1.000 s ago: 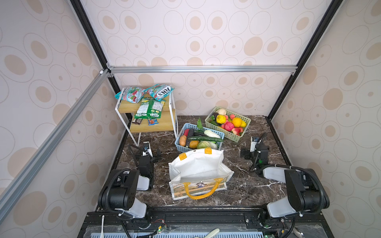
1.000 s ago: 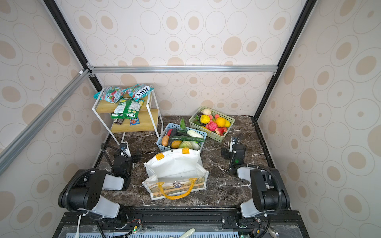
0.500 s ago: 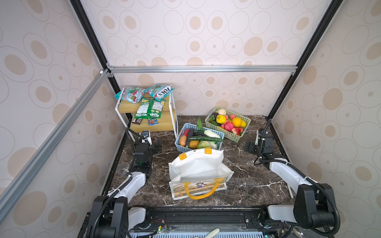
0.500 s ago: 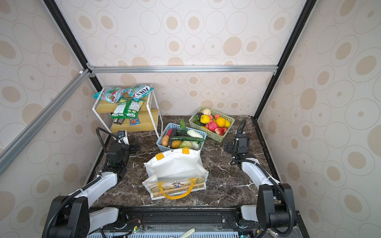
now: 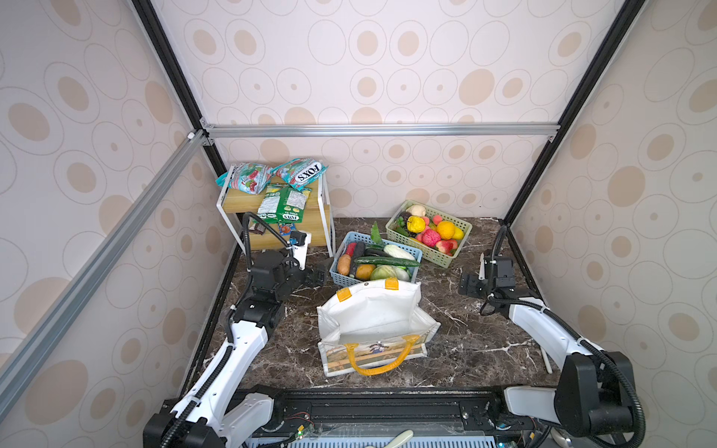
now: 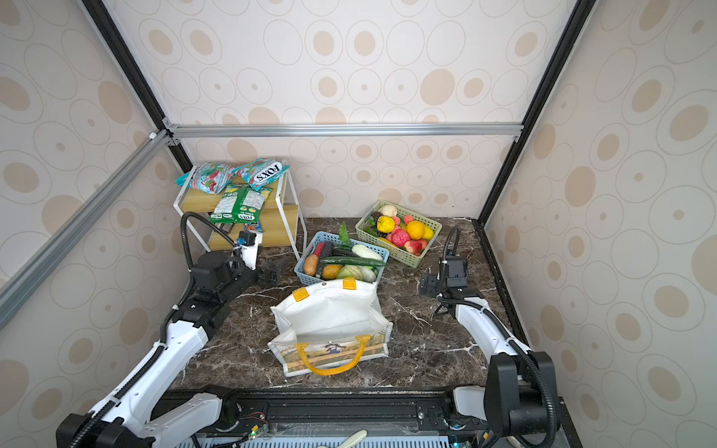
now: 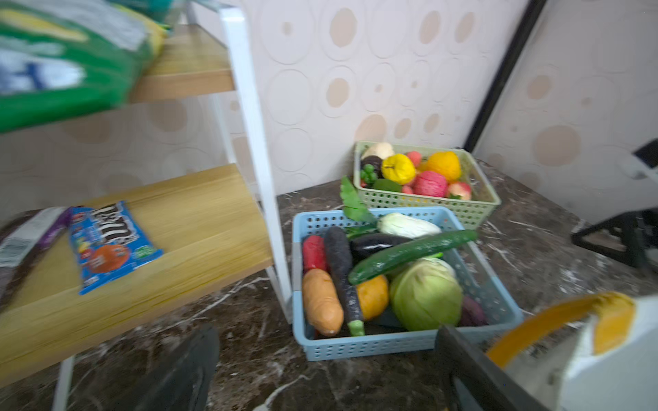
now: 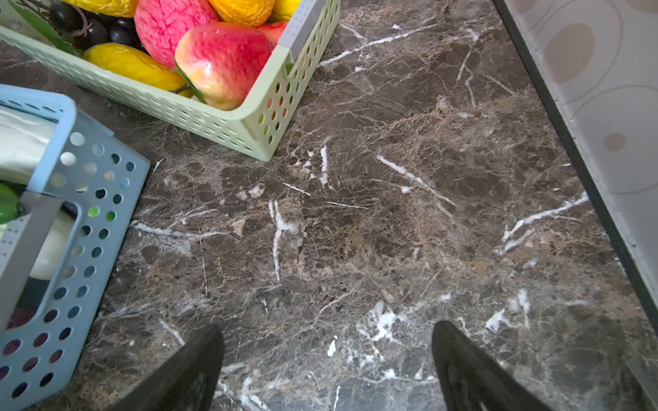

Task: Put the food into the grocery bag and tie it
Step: 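Reach the left gripper to the white tote bag's rim and grasp it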

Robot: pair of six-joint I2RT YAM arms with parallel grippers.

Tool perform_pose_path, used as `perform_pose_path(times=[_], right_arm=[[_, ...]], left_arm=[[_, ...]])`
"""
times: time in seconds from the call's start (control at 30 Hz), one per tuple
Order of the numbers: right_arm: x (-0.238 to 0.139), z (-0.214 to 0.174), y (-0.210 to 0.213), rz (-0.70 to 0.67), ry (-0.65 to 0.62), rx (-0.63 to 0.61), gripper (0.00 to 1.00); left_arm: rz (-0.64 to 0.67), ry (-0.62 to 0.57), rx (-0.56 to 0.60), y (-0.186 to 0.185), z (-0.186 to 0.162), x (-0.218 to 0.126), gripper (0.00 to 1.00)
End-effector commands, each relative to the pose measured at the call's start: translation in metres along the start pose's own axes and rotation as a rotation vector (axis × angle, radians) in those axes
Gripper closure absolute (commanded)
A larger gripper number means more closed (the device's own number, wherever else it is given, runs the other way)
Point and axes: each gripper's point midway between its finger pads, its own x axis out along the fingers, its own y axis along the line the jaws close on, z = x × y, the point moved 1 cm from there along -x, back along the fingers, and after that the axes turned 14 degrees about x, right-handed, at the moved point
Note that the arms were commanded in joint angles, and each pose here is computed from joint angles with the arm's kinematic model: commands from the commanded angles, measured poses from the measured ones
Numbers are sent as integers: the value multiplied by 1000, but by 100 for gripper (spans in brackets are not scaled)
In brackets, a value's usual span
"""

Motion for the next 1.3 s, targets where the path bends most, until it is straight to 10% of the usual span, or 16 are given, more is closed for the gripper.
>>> perform_pose_path(times=[0.0, 0.77, 1.27], right_arm=[[-10, 7, 8, 22, 1, -7, 6], [-8, 3, 6, -3, 34, 2, 5], [0, -3, 1, -26, 51, 29, 6]], left_arm=[[-202, -13, 51, -40, 24, 3, 5], [-456, 279, 408, -140, -2, 71, 9], [-561, 402, 553, -181, -16, 102, 33]])
